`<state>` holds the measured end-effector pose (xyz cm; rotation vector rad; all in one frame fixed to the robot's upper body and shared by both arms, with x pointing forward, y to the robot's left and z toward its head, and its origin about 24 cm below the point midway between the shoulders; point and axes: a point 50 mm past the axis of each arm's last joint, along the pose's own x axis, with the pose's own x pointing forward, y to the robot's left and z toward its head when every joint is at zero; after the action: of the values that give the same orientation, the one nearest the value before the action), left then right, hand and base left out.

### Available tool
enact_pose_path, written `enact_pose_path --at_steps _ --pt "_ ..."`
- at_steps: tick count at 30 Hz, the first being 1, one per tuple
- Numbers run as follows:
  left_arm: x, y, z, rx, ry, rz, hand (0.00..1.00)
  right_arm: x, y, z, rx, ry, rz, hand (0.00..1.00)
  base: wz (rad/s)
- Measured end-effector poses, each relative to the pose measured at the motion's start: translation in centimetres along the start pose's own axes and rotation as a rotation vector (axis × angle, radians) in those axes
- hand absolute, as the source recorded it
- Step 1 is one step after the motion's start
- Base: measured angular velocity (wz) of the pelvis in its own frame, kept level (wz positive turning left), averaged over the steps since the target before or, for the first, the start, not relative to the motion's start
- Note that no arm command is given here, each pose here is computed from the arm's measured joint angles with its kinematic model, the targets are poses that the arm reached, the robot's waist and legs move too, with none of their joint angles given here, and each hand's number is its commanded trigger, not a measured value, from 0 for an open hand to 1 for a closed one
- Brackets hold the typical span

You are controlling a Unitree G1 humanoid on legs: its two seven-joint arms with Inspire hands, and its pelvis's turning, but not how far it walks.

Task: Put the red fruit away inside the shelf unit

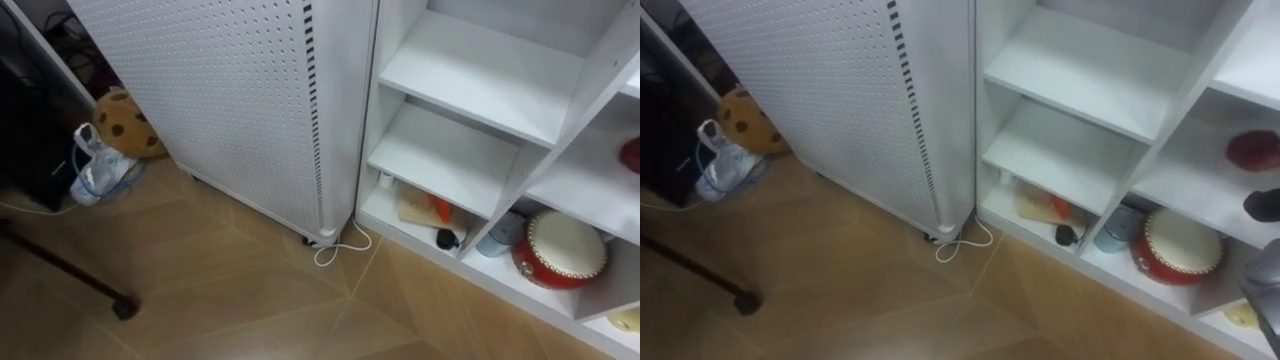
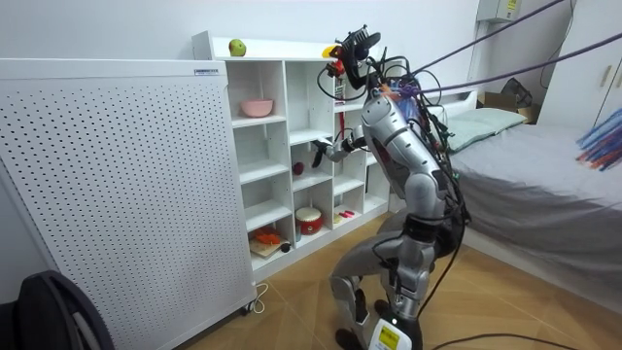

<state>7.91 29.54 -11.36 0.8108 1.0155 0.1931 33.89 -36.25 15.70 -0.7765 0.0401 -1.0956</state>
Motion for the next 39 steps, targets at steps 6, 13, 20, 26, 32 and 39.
enact_pose_path --at_steps 6,13,20,26,32,39 --pt "0.0 -0.1 0.0 0.011 -0.004 -0.006 0.00 0.0 0.0 -0.1 -0.004 0.004 -0.001 0.00 0.00" --pt "0.0 -0.1 0.2 0.009 -0.011 -0.011 0.00 -0.4 0.2 -1.3 -0.039 0.015 0.020 0.00 0.00" --pt "-0.1 -0.5 0.0 0.016 -0.014 -0.052 0.00 -2.1 1.4 -2.9 -0.077 -0.032 0.138 0.00 -0.12" --pt "-0.2 -1.1 -1.2 0.022 0.035 -0.077 0.00 -5.8 2.4 -5.5 -0.232 -0.256 0.281 0.00 -0.17" --pt "-0.3 -1.5 -1.3 -0.002 0.024 -0.086 0.00 -11.8 2.9 -11.6 -0.409 -0.330 0.544 0.00 -0.05" --pt "-0.6 -3.6 -1.7 -0.053 0.054 -0.127 0.00 -22.3 3.2 -20.0 -0.515 -0.083 0.922 0.00 -0.04"
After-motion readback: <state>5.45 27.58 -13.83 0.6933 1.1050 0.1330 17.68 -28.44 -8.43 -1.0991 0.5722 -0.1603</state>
